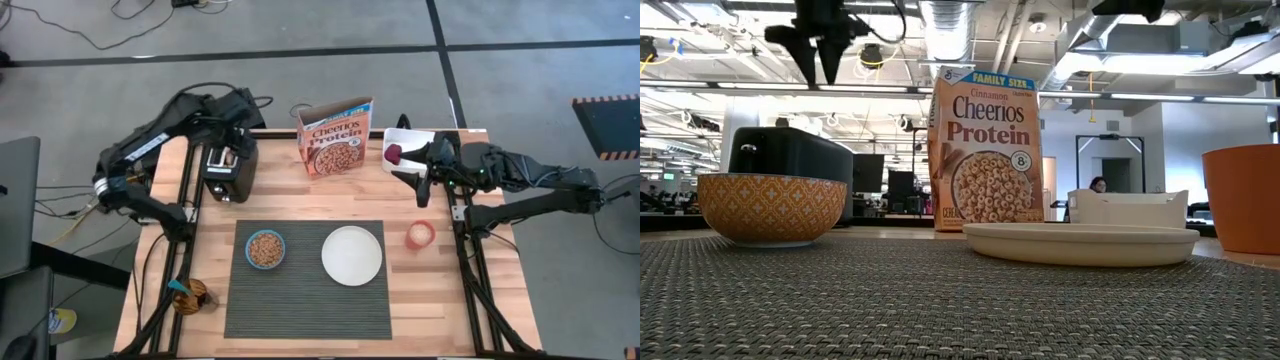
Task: Arrange a breakfast setting
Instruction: Put the toasted bread on the white plate
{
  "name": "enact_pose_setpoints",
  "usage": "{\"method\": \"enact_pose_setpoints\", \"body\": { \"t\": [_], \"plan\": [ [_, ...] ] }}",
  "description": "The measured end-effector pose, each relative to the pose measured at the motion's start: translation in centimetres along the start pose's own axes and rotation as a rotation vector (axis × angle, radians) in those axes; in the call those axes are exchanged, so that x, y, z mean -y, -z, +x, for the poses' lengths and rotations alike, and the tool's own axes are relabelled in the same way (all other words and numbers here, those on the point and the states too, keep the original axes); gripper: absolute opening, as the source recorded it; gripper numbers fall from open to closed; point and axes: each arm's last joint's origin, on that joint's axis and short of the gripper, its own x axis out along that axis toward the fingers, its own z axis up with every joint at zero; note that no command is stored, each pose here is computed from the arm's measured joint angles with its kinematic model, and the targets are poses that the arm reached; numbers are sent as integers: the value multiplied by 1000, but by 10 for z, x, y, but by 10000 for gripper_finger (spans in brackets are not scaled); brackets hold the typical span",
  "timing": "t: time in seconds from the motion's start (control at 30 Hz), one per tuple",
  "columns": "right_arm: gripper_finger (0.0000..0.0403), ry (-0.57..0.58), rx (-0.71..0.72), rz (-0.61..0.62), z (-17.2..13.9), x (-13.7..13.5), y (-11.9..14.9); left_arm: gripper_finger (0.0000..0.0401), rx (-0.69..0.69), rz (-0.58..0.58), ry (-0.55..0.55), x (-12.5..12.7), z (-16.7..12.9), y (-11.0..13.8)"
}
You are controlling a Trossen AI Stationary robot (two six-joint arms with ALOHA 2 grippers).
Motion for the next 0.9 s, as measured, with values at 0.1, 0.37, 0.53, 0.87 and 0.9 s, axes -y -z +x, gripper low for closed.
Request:
{"method": "enact_pose_setpoints", "body": {
  "t": [0.1, 0.37, 0.53, 0.87, 0.9],
  "plan": [
    [272, 3, -18, -6, 0, 0, 2, 196, -38, -15, -32, 0, 13, -10],
    [272, 2, -13, -4, 0, 0, 1, 196, -128, 13, -89, 0, 43, -28],
    [272, 0, -20, -4, 0, 0, 2, 196, -141, 20, -104, -6, 51, -35],
    [272, -17, -40, -10, 0, 0, 4, 196, -186, -40, -76, -21, 74, -33],
    [272, -17, -43, -11, 0, 0, 4, 196, -194, -45, -73, -21, 77, -30]
  ]
}}
